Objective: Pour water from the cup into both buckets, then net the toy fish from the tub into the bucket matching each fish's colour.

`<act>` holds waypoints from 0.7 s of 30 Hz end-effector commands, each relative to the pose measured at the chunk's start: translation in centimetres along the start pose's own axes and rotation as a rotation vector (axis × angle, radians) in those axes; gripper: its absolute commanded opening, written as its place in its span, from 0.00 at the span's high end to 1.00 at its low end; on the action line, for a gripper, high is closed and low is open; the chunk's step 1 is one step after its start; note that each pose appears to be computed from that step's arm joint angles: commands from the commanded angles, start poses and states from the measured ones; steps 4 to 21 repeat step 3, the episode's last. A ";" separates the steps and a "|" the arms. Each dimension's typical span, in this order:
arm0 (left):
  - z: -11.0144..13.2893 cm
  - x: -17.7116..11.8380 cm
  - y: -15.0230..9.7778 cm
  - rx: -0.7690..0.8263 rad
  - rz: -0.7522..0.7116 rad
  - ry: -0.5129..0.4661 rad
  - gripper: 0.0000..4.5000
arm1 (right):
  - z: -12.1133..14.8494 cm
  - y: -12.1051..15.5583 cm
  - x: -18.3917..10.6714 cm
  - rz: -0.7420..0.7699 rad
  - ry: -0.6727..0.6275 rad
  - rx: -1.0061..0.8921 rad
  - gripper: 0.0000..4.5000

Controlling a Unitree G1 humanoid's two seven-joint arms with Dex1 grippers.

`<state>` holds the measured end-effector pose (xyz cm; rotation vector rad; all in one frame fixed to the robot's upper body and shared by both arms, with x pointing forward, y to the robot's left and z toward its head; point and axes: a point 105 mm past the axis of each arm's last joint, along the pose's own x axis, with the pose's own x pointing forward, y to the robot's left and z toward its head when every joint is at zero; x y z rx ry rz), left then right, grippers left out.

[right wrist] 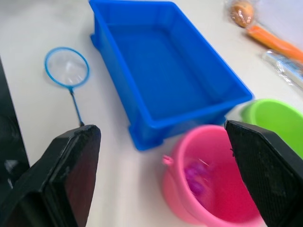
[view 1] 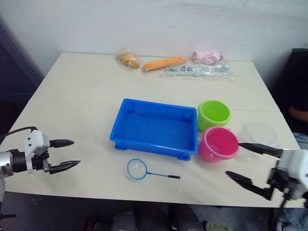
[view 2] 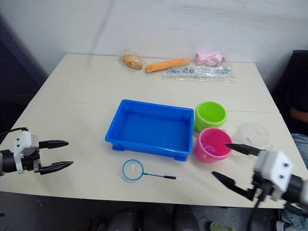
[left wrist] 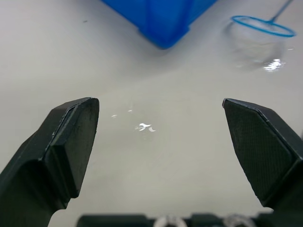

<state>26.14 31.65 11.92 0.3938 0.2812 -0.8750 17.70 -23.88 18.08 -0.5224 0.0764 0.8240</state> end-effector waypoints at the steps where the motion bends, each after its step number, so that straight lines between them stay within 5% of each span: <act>1: 1.1 0.4 0.8 0.095 0.037 -0.018 0.00 | -1.1 -0.8 -1.9 -0.040 0.031 -0.089 0.01; 21: 1.3 0.6 1.0 0.121 0.044 -0.031 0.00 | -1.8 -1.0 -2.3 -0.053 0.049 -0.109 0.01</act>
